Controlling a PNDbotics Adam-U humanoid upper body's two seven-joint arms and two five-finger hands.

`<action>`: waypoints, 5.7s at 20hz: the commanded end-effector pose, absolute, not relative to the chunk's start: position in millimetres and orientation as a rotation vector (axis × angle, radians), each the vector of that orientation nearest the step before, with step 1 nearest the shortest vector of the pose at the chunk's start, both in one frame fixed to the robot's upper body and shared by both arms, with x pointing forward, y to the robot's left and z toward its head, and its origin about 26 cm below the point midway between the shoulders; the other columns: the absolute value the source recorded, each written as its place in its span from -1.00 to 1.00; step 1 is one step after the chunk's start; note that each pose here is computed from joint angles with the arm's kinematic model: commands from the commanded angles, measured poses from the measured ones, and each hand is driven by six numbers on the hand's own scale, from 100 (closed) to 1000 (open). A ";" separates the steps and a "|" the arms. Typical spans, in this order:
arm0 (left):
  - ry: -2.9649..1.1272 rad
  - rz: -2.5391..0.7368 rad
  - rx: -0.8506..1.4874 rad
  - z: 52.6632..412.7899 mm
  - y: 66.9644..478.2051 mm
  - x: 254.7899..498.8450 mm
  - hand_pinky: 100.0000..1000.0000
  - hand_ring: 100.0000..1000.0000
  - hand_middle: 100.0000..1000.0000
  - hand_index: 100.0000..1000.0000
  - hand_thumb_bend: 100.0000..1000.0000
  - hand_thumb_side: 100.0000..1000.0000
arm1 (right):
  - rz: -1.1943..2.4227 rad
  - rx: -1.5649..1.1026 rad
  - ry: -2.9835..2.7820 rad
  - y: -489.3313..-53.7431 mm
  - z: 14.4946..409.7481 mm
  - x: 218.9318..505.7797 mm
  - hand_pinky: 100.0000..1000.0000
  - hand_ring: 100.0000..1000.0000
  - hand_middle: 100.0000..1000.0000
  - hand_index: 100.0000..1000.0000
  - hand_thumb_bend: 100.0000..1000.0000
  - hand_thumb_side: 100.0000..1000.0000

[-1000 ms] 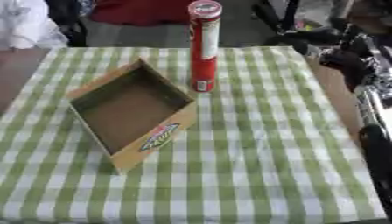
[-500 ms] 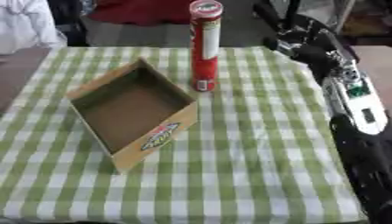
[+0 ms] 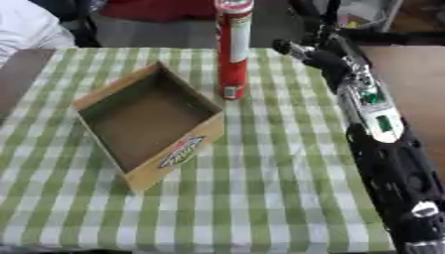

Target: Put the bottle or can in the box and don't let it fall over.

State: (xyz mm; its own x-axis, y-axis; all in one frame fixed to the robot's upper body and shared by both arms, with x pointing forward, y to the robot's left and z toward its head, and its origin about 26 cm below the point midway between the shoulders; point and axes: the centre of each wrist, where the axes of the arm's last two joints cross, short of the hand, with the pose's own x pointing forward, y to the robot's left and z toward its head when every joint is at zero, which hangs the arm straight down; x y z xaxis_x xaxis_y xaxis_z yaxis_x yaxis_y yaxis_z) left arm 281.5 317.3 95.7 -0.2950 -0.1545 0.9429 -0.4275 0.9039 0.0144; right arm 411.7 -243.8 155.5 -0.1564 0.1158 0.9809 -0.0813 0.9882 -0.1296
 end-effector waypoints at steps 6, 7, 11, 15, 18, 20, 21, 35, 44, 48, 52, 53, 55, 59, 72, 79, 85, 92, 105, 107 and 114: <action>-1.909 0.273 0.419 106.3 316.8 284.0 0.61 0.91 0.47 0.52 0.16 0.18 | 0.168 0.000 -1.773 -231.5 163.6 422.8 0.86 1.00 1.00 0.90 0.87 -0.50; -1.909 0.273 0.419 106.4 316.8 284.1 0.61 0.91 0.47 0.52 0.16 0.18 | 0.168 0.001 -1.774 -231.3 163.3 423.1 0.86 1.00 1.00 0.90 0.87 -0.50; -1.909 0.274 0.419 106.5 316.7 284.1 0.61 0.91 0.47 0.52 0.16 0.18 | 0.169 0.003 -1.775 -231.3 162.6 423.6 0.86 1.00 1.00 0.90 0.87 -0.50; -1.913 0.274 0.405 107.2 314.3 285.3 0.61 0.91 0.47 0.51 0.15 0.19 | 0.174 0.016 -1.774 -223.5 164.5 425.8 0.87 1.00 1.00 0.92 0.82 -0.54; -1.927 0.274 0.387 110.7 311.2 287.8 0.61 0.92 0.47 0.51 0.15 0.19 | 0.186 0.014 -1.782 -210.1 174.0 430.9 0.88 1.00 1.00 0.92 0.81 -0.55; -1.930 0.274 0.382 111.7 310.5 288.4 0.61 0.92 0.47 0.51 0.15 0.19 | 0.196 0.011 -1.785 -206.1 177.1 432.3 0.88 1.00 1.00 0.91 0.80 -0.56; -1.931 0.274 0.380 112.0 310.2 288.6 0.61 0.92 0.47 0.51 0.15 0.19 | 0.201 0.013 -1.786 -204.4 178.6 432.9 0.88 1.00 1.00 0.91 0.80 -0.56; -1.940 0.272 0.367 114.7 308.3 290.3 0.61 0.92 0.47 0.51 0.13 0.19 | 0.239 0.042 -1.816 -194.6 191.4 435.2 0.90 1.00 1.00 0.92 0.86 -0.51; -1.954 0.271 0.352 117.9 305.7 292.2 0.62 0.92 0.47 0.50 0.12 0.19 | 0.259 0.028 -1.839 -182.3 201.3 439.3 0.90 1.00 1.00 0.90 0.92 -0.46; -1.959 0.270 0.346 119.2 304.6 293.0 0.62 0.92 0.46 0.50 0.12 0.19 | 0.266 0.008 -1.838 -179.6 203.1 441.8 0.90 1.00 1.00 0.88 0.92 -0.46; -1.962 0.270 0.341 120.0 303.8 293.4 0.62 0.92 0.46 0.50 0.12 0.19 | 0.267 -0.015 -1.841 -178.8 206.1 443.6 0.90 1.00 1.00 0.88 0.94 -0.44; -1.963 0.270 0.340 120.2 303.5 293.5 0.62 0.92 0.46 0.50 0.12 0.19 | 0.264 -0.025 -1.844 -179.2 207.2 444.0 0.90 1.00 1.00 0.88 0.94 -0.44; -1.965 0.269 0.337 120.6 303.0 293.7 0.62 0.92 0.46 0.50 0.12 0.19 | 0.256 -0.049 -1.848 -179.7 209.5 444.9 0.90 1.00 1.00 0.89 0.94 -0.44; -1.967 0.266 0.328 121.1 301.9 294.1 0.62 0.92 0.46 0.50 0.11 0.20 | 0.230 -0.090 -1.863 -179.2 214.2 446.2 0.90 1.00 1.00 0.90 0.95 -0.43; -1.972 0.253 0.316 121.9 300.9 294.6 0.62 0.92 0.47 0.50 0.10 0.20 | 0.191 -0.151 -1.885 -175.1 226.5 448.3 0.90 1.00 1.00 0.90 1.00 -0.38; -1.977 0.249 0.306 123.0 299.9 295.2 0.62 0.92 0.46 0.50 0.09 0.20 | 0.181 -0.179 -1.872 -171.2 231.4 451.7 0.89 1.00 1.00 0.85 1.00 -0.38; -1.980 0.247 0.300 123.6 299.3 295.5 0.62 0.93 0.46 0.49 0.08 0.20 | 0.185 -0.187 -1.875 -168.8 235.8 454.0 0.88 0.98 1.00 0.86 1.00 -0.36; -1.983 0.245 0.294 124.3 298.7 295.8 0.62 0.93 0.45 0.49 0.08 0.20 | 0.170 -0.217 -1.873 -167.9 240.5 455.7 0.88 0.99 1.00 0.87 1.00 -0.35; -1.992 0.244 0.285 126.8 297.5 296.7 0.62 0.93 0.44 0.49 0.06 0.20 | 0.161 -0.291 -1.889 -165.1 251.9 460.3 0.86 0.94 1.00 0.87 0.98 -0.40; -1.993 0.243 0.285 127.0 297.3 296.9 0.62 0.93 0.44 0.49 0.06 0.20 | 0.160 -0.290 -1.889 -164.5 253.5 460.4 0.85 0.94 1.00 0.87 0.96 -0.42; -1.995 0.241 0.282 127.9 296.8 297.3 0.62 0.93 0.43 0.48 0.05 0.20 | 0.130 -0.288 -1.889 -162.1 258.5 460.9 0.80 0.85 0.94 0.83 0.86 -0.52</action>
State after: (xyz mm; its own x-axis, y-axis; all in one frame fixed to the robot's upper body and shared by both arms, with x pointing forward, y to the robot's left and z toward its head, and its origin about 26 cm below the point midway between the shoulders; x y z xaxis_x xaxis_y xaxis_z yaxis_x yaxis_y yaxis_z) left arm 297.4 296.9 119.1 -0.3873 -0.0873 0.9178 -0.3161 0.9478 -0.0432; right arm 461.5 -164.9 245.1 -0.2762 0.2665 0.9234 0.1275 0.9625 -0.2396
